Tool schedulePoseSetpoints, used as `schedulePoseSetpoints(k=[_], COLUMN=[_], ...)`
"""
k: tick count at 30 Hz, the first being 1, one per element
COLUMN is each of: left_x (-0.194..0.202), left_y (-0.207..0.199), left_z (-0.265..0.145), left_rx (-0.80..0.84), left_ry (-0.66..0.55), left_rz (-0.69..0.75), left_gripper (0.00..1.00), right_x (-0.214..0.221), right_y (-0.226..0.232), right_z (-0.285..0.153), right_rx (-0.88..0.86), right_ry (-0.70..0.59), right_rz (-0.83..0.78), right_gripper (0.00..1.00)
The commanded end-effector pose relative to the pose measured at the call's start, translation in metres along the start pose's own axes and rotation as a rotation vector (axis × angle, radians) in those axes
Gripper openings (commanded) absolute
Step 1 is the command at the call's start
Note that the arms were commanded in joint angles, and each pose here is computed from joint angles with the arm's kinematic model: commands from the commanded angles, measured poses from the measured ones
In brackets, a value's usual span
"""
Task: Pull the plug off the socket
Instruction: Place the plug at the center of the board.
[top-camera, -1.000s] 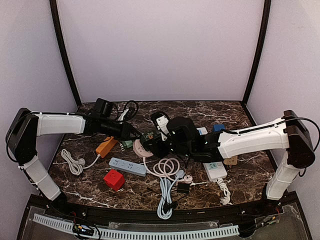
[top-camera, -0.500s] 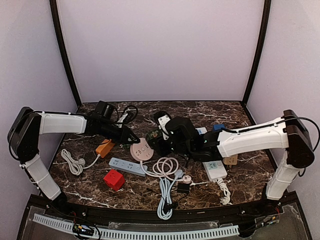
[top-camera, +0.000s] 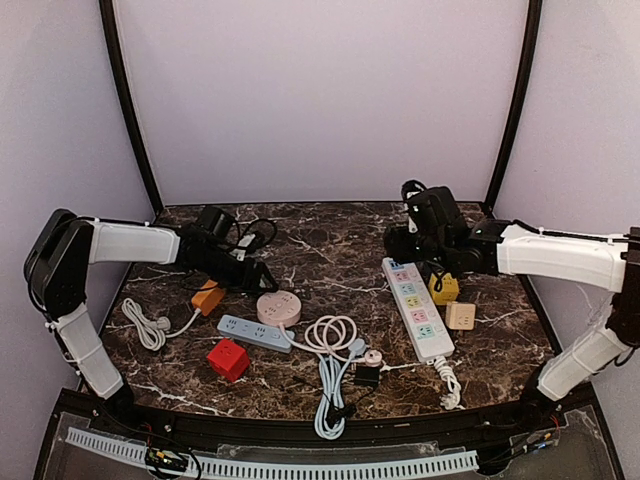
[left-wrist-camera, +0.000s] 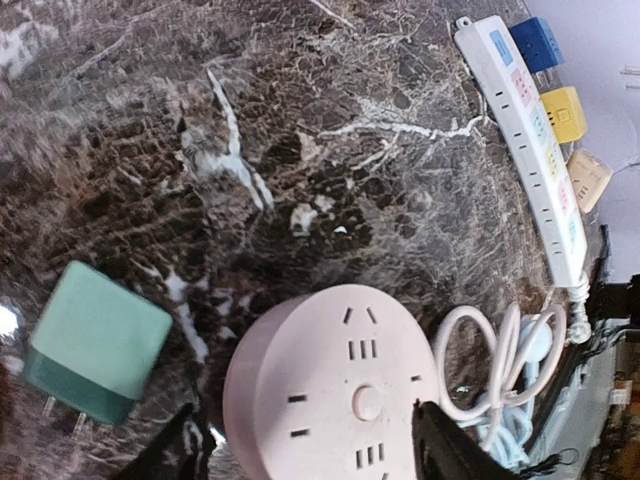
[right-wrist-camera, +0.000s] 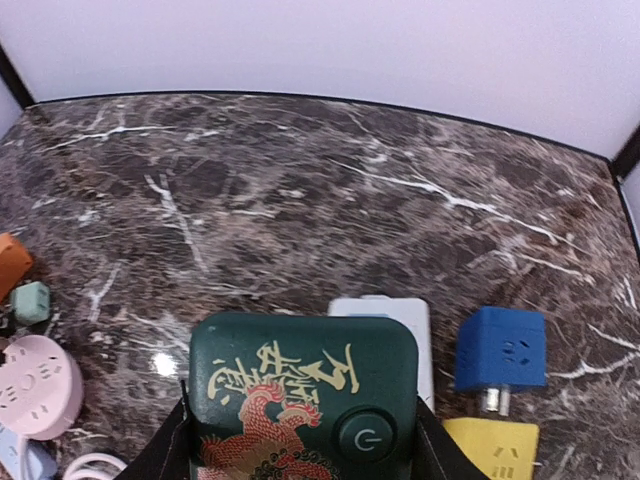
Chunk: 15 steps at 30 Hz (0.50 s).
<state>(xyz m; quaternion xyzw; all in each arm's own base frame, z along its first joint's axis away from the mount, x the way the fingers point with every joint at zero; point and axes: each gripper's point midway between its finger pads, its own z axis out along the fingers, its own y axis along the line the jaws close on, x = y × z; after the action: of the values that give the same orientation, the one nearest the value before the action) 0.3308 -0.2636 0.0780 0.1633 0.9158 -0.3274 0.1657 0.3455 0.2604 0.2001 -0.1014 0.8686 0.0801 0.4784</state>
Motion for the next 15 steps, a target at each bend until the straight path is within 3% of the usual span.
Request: schedulePoseSetpoints(k=[1, 10, 15], left_x=[-0.010, -0.048, -0.059], left_y=[0.009, -0.001, -0.005], left_z=[-0.025, -0.095, -0.143], left_rx=[-0.125, -0.263, -0.272], left_ry=[-0.067, -0.348, -0.518], left_rz=[0.058, 0.139, 0.109], left_gripper=[0.76, 0.97, 0.99], right_x=[0.020, 0.059, 0.084], right_y=[-0.061, -0.166, -0.200], right_z=[-0.010, -0.028, -0.022], right_rx=[0.137, 0.309, 0.315], right_ry=[0.089, 0.192, 0.252], right_rz=[0.075, 0.291, 0.389], right_gripper=[0.00, 0.00, 0.00])
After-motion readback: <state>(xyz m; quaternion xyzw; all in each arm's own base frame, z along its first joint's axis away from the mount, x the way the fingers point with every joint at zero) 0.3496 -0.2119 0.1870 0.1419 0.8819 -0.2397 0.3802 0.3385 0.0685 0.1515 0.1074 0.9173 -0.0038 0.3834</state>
